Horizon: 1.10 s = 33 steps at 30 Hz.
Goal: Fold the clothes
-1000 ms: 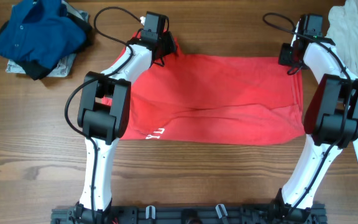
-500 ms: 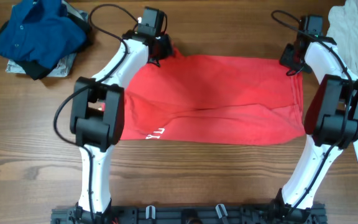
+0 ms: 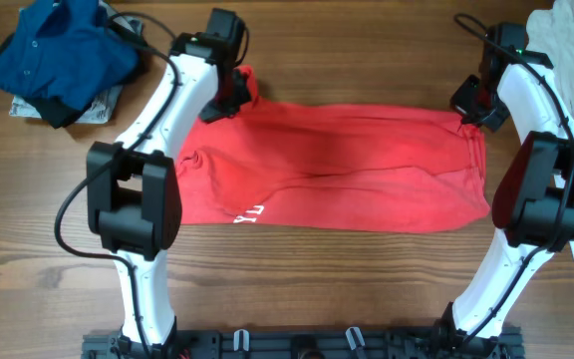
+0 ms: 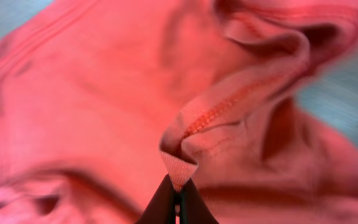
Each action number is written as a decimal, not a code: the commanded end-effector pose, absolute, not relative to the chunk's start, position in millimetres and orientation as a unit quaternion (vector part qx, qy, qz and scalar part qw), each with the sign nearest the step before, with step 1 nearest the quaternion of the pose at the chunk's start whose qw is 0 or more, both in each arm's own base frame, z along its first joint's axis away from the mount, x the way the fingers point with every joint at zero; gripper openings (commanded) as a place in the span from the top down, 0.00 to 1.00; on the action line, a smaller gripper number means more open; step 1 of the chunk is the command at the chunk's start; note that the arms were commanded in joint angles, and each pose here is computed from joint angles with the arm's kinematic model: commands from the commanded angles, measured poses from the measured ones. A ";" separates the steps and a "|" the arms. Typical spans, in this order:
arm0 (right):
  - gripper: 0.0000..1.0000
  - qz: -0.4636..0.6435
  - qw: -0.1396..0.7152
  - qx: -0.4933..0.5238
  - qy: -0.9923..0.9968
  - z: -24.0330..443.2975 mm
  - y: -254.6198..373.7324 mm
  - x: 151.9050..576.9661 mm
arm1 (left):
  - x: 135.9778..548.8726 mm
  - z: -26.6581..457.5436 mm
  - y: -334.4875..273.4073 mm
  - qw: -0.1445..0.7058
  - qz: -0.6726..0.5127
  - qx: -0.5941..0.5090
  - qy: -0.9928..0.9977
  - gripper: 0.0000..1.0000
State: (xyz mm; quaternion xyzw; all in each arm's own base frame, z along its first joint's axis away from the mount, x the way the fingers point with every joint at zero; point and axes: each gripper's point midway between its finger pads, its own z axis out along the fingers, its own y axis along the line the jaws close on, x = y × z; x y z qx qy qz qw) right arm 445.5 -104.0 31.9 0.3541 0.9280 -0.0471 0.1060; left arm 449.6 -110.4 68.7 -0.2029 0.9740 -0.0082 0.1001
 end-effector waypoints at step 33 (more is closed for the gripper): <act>0.35 0.095 0.058 0.276 0.955 56.1 -49.6 412.9 | 493.4 28.9 -80.8 0.120 -0.050 -0.190 0.973 0.31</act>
